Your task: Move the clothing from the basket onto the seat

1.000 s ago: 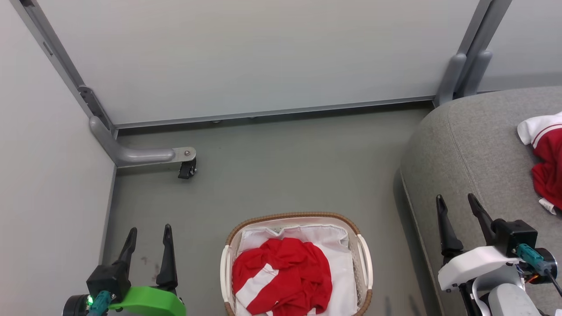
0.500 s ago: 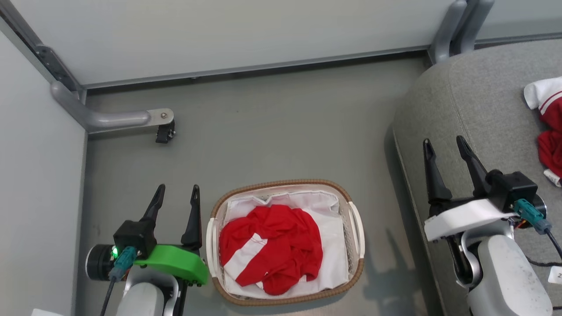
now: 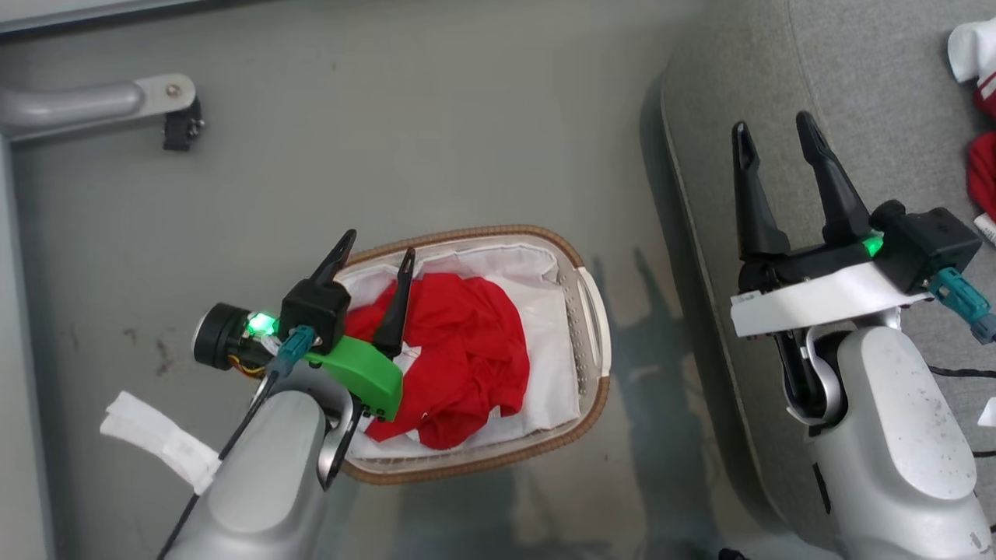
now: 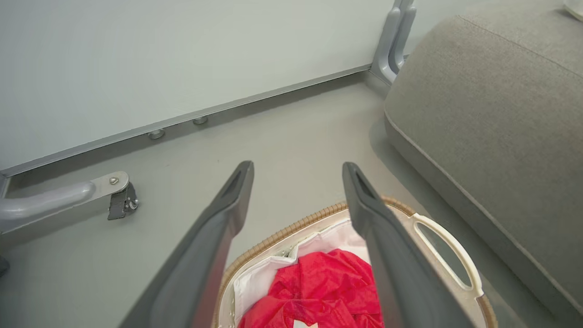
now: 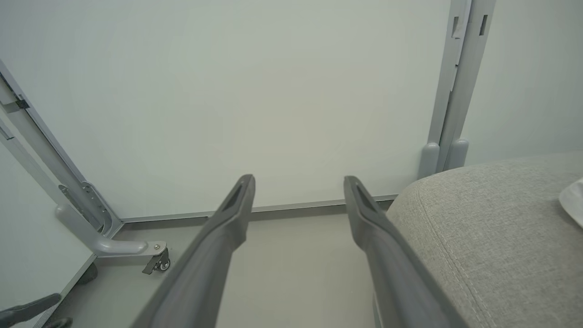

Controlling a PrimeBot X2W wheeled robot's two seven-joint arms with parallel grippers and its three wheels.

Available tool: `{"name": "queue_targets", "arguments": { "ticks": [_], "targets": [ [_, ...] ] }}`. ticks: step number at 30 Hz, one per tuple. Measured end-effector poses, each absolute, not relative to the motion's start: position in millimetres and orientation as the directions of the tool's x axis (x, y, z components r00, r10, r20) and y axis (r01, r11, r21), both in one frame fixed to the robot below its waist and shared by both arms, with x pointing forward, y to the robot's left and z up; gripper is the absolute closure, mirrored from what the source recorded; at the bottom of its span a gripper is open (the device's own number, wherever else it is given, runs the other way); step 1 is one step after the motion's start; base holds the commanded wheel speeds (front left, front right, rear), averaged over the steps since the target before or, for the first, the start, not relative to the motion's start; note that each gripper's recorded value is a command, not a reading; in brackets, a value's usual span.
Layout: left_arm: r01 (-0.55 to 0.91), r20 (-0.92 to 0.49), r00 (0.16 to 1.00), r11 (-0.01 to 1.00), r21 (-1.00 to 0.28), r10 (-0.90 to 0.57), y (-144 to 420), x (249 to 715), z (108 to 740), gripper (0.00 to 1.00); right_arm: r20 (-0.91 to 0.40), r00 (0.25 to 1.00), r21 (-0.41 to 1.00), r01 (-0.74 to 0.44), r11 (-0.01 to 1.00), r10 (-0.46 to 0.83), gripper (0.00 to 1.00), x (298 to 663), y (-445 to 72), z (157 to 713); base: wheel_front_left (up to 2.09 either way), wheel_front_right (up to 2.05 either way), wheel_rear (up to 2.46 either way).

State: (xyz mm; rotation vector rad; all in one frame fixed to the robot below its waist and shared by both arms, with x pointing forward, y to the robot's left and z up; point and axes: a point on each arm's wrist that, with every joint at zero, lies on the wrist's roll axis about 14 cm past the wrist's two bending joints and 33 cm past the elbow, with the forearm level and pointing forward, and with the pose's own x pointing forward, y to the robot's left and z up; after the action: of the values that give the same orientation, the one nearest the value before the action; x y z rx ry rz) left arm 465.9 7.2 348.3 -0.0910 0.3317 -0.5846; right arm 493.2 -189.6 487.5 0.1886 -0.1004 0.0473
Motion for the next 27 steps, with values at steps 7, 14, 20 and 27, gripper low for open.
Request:
{"name": "queue_targets", "arguments": {
  "ticks": [7, 14, 20, 27],
  "targets": [
    [0.643, -0.382, 0.653, 0.745, -0.176, -0.654, -21.7, 464.9, 291.3, 0.0, 0.062, 0.997, 0.192, -0.046, 0.98, 0.034, 0.0, 508.1, -194.4, 460.4, 0.0, 0.0, 0.0],
    [0.725, -0.474, 0.516, 0.658, -0.201, -0.713, -42.1, 454.6, 231.8, 0.0, 0.003, 1.0, 0.197, -0.016, 0.98, 0.016, 0.0, 516.6, -204.1, 427.0, 0.0, 0.0, 0.0],
    [0.788, -0.58, 0.368, 0.575, -0.22, -0.726, -49.3, 428.4, 176.7, 0.0, -0.051, 0.999, 0.19, 0.007, 0.982, 0.003, 0.0, 516.8, -211.5, 400.5, 0.0, 0.0, 0.0],
    [0.85, -0.686, 0.215, 0.479, -0.219, -0.695, -55.7, 411.0, 128.9, 0.0, -0.128, 0.991, 0.183, 0.055, 0.982, -0.031, 0.0, 508.9, -224.5, 369.2, 0.0, 0.0, 0.0]
  ]
}}
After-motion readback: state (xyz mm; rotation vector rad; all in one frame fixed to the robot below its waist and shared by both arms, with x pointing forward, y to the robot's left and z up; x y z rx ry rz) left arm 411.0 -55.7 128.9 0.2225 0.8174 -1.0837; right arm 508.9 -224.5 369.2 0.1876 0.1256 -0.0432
